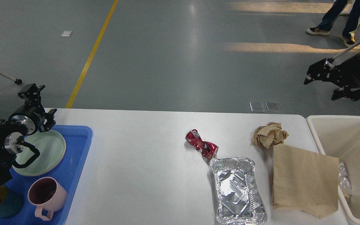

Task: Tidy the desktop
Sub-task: 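Lower the right gripper onto the crumpled brown paper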

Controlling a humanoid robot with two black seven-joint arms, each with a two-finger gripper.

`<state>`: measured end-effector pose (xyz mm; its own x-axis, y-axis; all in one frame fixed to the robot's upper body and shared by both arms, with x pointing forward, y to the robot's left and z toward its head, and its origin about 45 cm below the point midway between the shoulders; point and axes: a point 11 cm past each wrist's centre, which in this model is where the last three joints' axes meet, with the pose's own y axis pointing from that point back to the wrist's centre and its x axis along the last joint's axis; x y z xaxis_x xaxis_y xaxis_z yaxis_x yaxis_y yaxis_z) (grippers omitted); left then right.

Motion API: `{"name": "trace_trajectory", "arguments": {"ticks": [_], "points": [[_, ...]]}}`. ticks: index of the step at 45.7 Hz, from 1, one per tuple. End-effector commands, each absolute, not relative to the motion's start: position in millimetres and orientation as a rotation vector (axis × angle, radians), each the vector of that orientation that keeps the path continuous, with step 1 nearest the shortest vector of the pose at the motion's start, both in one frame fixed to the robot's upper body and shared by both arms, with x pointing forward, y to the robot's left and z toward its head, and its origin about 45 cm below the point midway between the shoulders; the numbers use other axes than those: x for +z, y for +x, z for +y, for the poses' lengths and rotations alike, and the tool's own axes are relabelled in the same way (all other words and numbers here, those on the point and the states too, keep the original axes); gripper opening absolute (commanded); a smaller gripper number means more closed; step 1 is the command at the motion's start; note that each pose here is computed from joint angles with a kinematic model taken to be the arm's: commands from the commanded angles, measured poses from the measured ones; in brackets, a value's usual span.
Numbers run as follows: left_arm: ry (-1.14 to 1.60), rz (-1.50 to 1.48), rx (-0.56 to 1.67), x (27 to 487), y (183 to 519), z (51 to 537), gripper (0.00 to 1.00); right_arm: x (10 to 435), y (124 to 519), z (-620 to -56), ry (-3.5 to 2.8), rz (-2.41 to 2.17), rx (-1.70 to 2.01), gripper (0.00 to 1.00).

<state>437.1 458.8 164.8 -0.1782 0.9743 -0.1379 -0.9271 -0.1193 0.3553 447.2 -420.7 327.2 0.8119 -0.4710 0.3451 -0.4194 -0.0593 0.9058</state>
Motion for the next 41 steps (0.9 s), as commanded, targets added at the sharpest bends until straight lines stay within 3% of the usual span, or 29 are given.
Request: {"name": "trace_trajectory", "arguments": {"ticks": [1,23,41], "points": [[0.147,0.419,1.701,165,437,459,0.96,315,445,-418,1.676,-0.687,-0.062,1.0],[0.147,0.419,1.701,165,437,459,0.96,301,457,-371,1.692,-0.567,-0.021,1.0],[0.147,0.418,1.702,165,437,459,0.96,276,450,-378,1.674,-0.557,-0.054,1.0]]}}
